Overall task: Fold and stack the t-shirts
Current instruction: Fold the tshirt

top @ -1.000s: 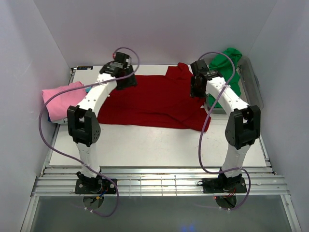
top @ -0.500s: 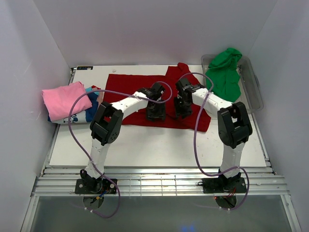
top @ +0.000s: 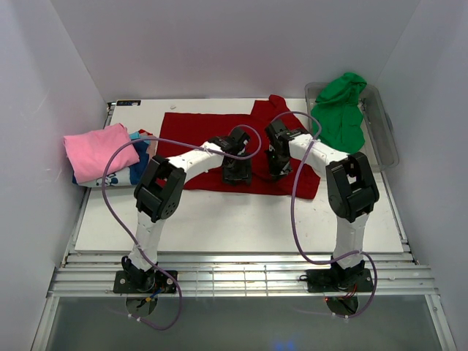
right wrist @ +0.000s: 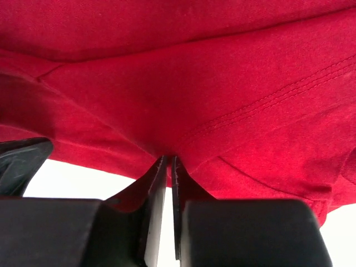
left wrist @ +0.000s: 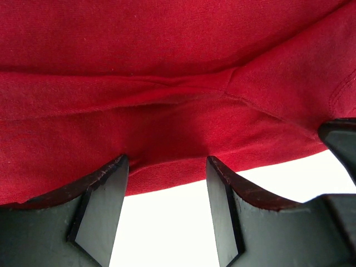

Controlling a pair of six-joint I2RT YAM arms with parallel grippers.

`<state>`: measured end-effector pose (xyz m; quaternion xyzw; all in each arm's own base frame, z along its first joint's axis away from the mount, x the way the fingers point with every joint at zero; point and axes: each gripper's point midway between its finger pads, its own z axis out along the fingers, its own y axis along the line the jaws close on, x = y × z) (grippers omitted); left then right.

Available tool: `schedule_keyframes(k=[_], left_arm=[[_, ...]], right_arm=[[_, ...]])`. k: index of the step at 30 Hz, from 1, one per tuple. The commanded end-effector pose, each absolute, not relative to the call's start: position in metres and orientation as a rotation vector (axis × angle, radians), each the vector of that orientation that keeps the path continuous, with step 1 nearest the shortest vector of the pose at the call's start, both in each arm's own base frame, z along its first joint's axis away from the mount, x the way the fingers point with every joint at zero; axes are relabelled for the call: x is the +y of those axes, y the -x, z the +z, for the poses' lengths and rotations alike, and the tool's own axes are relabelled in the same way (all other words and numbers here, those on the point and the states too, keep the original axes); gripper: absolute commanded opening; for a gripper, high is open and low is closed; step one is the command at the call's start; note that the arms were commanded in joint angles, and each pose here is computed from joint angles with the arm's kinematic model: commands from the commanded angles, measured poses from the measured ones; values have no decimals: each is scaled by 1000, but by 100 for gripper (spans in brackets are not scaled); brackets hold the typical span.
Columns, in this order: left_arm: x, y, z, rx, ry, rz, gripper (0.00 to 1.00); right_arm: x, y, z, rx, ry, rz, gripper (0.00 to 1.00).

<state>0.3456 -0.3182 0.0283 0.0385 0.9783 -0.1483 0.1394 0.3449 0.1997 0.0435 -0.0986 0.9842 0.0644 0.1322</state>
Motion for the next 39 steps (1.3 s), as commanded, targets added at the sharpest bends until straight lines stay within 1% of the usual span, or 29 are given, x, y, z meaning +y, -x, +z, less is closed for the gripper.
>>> schedule_keyframes(k=[1,5,11,20,23,24,25,26,27,29,31,36,37,39], left_arm=[[-322,-328,25,2858,-134,-454,68],[-322,-325,24,2862,-136,-461,68],[-320,-319,22,2872,-139,-459,67],[-316,-302,20,2890,-141,-458,67],[-315,-299,21,2893,-134,-456,67],[-315,-299,20,2894,-128,-457,67],[-315,-299,21,2892,-127,-457,68],[-315,-300,21,2889,-125,-456,68],[-316,-301,22,2886,-131,-458,69],[-316,-301,22,2886,-131,-458,70],[-316,-301,23,2886,-130,-461,70],[-316,-301,23,2886,-130,-461,70],[-316,-301,23,2885,-128,-463,70],[-316,-301,23,2886,-128,-462,70]], right_arm=[[197,-346,41,2855,308,139,13],[197,-347,43,2868,323,131,12],[199,-355,53,2819,312,142,8],[212,-390,82,2729,293,139,8],[213,-383,77,2780,336,146,22],[212,-376,74,2814,351,147,29],[209,-367,67,2842,359,146,32],[209,-362,65,2849,370,153,40],[209,-360,62,2847,372,168,43],[204,-346,56,2867,376,171,46],[204,-340,57,2864,371,192,46],[200,-323,48,2901,373,199,43],[199,-322,48,2901,371,195,41],[197,-321,45,2900,368,180,33]])
